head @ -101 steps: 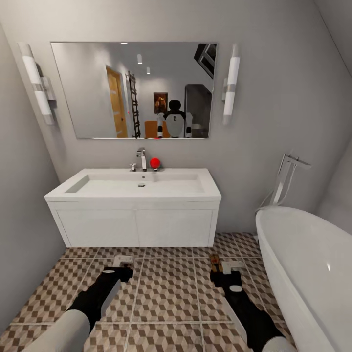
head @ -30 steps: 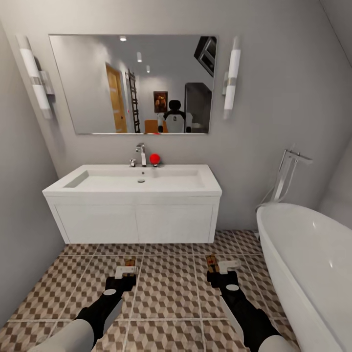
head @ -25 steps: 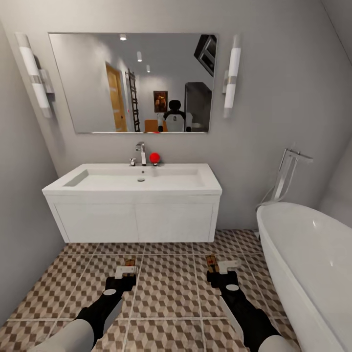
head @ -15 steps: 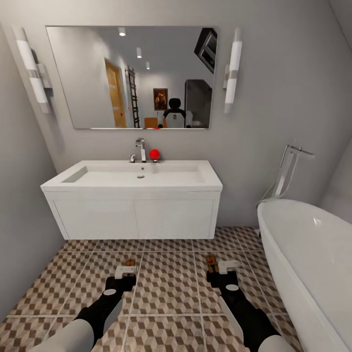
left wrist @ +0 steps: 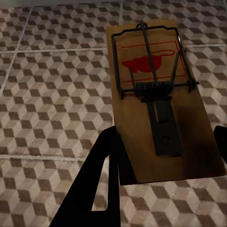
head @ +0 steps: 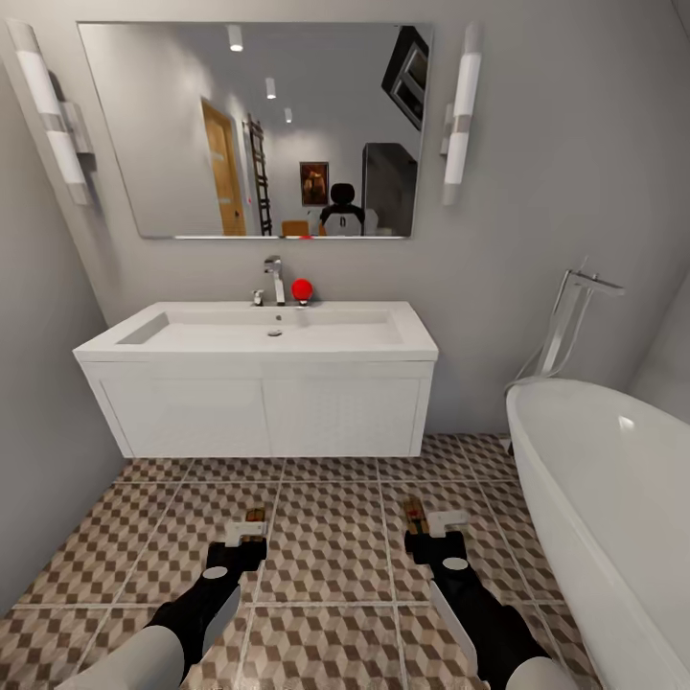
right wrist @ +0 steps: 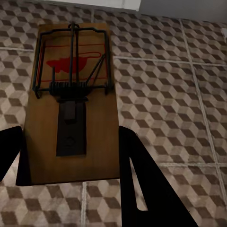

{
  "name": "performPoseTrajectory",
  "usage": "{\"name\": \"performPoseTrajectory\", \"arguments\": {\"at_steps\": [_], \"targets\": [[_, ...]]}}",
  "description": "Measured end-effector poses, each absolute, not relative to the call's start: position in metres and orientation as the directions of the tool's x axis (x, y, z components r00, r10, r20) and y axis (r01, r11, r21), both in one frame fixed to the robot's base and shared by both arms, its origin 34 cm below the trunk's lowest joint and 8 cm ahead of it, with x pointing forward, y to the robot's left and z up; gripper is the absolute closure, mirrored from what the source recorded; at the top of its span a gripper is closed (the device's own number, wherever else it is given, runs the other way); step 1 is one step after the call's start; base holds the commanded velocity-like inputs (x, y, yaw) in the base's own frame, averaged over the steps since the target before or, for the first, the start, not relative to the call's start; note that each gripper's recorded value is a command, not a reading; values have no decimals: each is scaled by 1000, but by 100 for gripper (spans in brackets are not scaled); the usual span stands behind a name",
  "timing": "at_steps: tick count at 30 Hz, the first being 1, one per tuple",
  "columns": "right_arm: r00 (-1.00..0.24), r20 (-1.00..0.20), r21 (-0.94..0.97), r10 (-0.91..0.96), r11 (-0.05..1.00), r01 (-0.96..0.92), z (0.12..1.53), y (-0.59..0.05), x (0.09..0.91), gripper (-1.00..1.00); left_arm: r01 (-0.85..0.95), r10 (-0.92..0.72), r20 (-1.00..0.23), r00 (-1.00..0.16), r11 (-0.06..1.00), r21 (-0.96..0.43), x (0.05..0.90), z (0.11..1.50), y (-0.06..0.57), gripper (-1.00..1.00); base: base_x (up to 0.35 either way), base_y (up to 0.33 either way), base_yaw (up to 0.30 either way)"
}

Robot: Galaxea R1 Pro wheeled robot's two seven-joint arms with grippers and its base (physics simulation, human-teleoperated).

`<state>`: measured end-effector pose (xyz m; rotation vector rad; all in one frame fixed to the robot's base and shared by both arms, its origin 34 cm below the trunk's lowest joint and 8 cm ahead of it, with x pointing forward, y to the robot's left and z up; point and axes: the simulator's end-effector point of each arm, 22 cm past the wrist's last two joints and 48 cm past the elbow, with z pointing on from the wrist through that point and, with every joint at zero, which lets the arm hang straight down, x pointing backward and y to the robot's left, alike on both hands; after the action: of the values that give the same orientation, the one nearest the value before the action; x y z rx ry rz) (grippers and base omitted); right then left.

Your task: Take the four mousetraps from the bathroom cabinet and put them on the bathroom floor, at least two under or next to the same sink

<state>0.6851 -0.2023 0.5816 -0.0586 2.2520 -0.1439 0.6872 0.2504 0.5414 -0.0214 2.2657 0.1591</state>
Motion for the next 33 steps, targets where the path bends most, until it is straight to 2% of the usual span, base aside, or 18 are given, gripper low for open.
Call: {"name": "performPoseTrajectory", "arguments": {"at_steps": [33], "targets": [[-672, -735, -124, -92, 992, 1, 486, -202, 666, 100, -63, 38, -729, -683, 992, 111, 666, 445, 250, 100, 0, 0, 0]]}}
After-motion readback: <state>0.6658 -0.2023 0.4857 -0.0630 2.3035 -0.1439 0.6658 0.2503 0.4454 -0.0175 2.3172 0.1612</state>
